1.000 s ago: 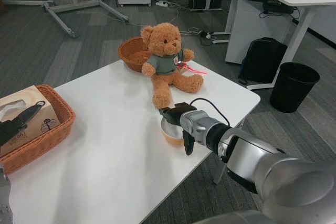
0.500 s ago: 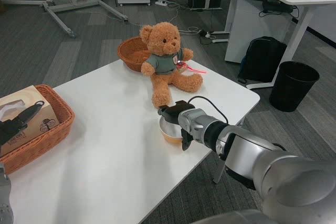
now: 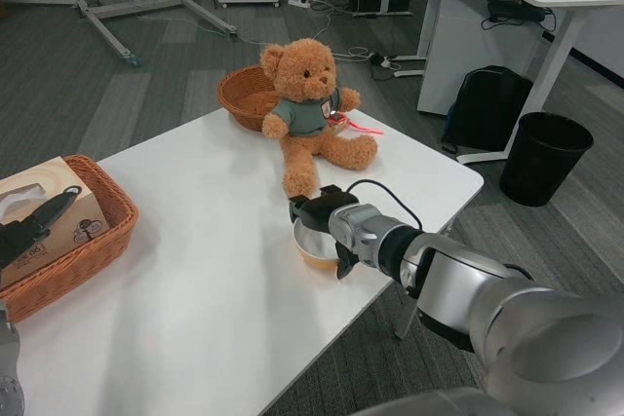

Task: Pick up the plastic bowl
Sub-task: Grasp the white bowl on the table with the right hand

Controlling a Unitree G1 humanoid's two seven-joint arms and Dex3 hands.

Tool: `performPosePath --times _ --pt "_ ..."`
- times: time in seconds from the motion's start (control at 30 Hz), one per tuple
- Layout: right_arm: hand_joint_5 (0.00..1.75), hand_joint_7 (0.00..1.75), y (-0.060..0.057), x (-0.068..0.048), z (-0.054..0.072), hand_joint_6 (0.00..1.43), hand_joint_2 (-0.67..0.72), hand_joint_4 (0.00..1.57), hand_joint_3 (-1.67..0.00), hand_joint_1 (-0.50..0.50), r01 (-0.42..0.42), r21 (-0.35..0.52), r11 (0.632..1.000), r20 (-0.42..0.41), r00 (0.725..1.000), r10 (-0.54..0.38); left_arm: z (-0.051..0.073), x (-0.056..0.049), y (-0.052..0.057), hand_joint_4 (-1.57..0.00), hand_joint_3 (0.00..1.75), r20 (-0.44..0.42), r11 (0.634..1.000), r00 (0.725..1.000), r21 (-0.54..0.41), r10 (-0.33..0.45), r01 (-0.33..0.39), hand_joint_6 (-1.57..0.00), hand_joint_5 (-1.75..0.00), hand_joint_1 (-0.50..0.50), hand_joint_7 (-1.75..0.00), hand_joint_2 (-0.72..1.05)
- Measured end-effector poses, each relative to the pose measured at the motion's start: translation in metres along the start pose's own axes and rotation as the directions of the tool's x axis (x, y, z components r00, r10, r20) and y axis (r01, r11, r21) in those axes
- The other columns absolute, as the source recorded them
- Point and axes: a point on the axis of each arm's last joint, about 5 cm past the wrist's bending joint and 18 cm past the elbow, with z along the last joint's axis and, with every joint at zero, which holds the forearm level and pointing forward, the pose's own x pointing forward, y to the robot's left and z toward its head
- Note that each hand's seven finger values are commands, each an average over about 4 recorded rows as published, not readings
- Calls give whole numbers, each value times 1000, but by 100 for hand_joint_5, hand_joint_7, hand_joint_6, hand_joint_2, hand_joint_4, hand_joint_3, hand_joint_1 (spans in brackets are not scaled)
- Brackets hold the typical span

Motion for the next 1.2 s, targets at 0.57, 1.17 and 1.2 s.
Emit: performPosePath --times 0.57,1.17,1.2 --pt "165 168 -5 -10 -1 94 -60 69 -159 -46 76 89 993 126 988 -87 0 -1 0 0 0 0 1000 1000 -1 3 -3 0 0 -50 0 43" --pt "165 168 -44 -42 3 106 -60 70 -159 -46 178 95 979 310 930 -199 -3 -3 -2 0 0 -15 1000 1000 -6 -8 8 0 0 -50 0 34" --pt "165 168 -46 -44 4 106 -60 71 -159 -46 182 91 979 322 925 -202 -3 -3 -3 0 0 -19 1000 1000 -7 -13 12 0 0 -50 0 34"
